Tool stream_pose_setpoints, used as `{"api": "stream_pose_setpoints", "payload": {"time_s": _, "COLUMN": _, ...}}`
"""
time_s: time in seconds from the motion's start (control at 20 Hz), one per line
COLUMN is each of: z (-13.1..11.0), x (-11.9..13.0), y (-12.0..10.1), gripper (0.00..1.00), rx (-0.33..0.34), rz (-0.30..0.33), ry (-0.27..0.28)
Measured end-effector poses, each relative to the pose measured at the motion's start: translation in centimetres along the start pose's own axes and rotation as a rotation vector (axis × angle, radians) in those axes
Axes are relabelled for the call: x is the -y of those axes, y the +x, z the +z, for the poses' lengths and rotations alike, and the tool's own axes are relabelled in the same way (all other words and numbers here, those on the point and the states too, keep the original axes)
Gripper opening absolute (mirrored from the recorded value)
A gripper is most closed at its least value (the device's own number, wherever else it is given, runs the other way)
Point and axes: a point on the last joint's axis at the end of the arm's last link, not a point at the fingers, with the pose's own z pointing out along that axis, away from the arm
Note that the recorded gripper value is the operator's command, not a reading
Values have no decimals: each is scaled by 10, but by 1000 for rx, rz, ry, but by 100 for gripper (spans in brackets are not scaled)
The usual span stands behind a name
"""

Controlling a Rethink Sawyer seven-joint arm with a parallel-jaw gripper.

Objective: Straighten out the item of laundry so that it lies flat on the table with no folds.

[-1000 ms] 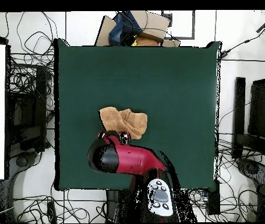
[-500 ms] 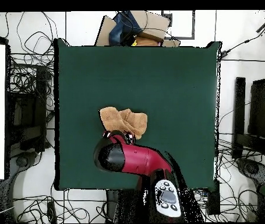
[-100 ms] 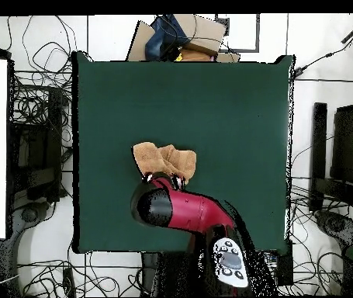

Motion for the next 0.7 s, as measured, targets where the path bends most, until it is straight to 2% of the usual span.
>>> {"api": "stream_pose_setpoints", "payload": {"time_s": 0.7, "z": 20, "x": -15, "y": -4, "gripper": 100, "rx": -27, "rz": 37, "ry": -15}}
